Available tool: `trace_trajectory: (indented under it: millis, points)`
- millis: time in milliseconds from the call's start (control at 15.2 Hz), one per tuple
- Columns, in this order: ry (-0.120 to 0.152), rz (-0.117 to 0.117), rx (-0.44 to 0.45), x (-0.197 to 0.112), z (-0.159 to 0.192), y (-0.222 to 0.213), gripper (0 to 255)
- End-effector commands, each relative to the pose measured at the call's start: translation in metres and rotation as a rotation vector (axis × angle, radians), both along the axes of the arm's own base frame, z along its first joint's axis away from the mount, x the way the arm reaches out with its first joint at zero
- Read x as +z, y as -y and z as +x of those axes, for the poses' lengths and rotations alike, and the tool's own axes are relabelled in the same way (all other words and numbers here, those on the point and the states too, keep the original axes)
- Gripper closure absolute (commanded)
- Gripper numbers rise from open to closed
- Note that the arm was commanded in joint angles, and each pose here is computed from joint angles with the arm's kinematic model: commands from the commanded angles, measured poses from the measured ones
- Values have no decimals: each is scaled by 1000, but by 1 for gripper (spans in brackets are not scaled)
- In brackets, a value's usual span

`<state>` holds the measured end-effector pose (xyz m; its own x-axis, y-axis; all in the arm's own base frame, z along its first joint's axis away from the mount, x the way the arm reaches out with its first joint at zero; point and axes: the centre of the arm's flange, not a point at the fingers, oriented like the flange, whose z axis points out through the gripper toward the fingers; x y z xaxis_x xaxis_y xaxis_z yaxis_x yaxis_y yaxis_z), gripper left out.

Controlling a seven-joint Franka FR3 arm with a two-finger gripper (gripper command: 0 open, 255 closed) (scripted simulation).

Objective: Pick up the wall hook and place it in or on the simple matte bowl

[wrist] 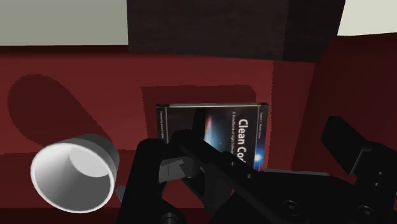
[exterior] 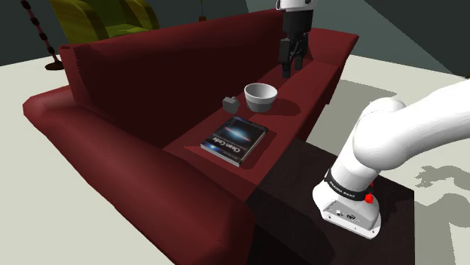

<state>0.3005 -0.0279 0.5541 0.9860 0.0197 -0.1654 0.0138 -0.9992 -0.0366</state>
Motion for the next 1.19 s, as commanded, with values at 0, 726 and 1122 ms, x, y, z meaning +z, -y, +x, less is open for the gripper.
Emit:
trace_trajectory:
  millis: [0, 726, 1122]
  points:
    - [0, 0, 0, 0, 0, 0, 0]
    - [28, -28, 14, -81, 106, 41, 0]
    - [44, -44, 22, -124, 166, 64, 0]
